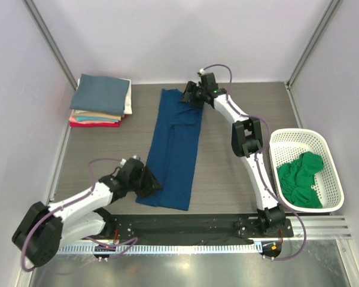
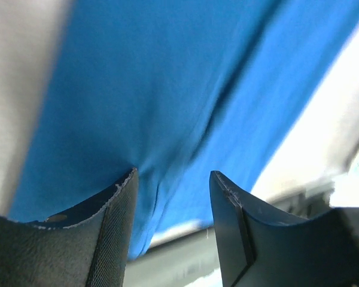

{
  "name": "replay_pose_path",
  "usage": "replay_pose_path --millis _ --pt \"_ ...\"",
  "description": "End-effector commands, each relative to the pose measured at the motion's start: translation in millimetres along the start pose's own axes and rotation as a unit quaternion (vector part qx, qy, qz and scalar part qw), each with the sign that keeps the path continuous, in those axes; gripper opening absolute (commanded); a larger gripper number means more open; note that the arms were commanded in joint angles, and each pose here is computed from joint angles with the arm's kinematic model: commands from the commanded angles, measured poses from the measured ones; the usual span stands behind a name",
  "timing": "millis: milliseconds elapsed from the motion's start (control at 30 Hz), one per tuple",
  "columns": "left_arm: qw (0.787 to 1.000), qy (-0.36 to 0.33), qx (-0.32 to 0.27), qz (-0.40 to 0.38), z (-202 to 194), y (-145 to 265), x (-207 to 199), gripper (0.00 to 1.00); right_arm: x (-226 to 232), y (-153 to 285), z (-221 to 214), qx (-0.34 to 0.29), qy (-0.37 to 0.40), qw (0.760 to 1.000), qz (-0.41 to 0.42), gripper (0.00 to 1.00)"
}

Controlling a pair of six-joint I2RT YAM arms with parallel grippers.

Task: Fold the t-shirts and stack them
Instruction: Fold the tshirt

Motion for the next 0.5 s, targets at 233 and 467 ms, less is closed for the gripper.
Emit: replay_pose_path --millis 233,467 --pt "0.999 0.013 0.026 -0.032 -40.4 19.2 -5.9 0.56 3.1 -38.6 -23.1 -0.009 0.06 0.995 0.074 0.76" --pt "0.995 -0.084 -0.044 -0.02 -18.5 47.7 -48.4 0.59 35.7 -20.1 23.7 -0.084 0.124 0.978 0.146 0.88"
Point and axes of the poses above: each gripper's point midway between its finger pads, its own y axis back along the fingers, its own x axis along the line the jaws close on, z = x × y, the point moved 8 cm from there along y, back along the fingers, and after that the axes turned 10 degrees about y, right-handed, at the moved point
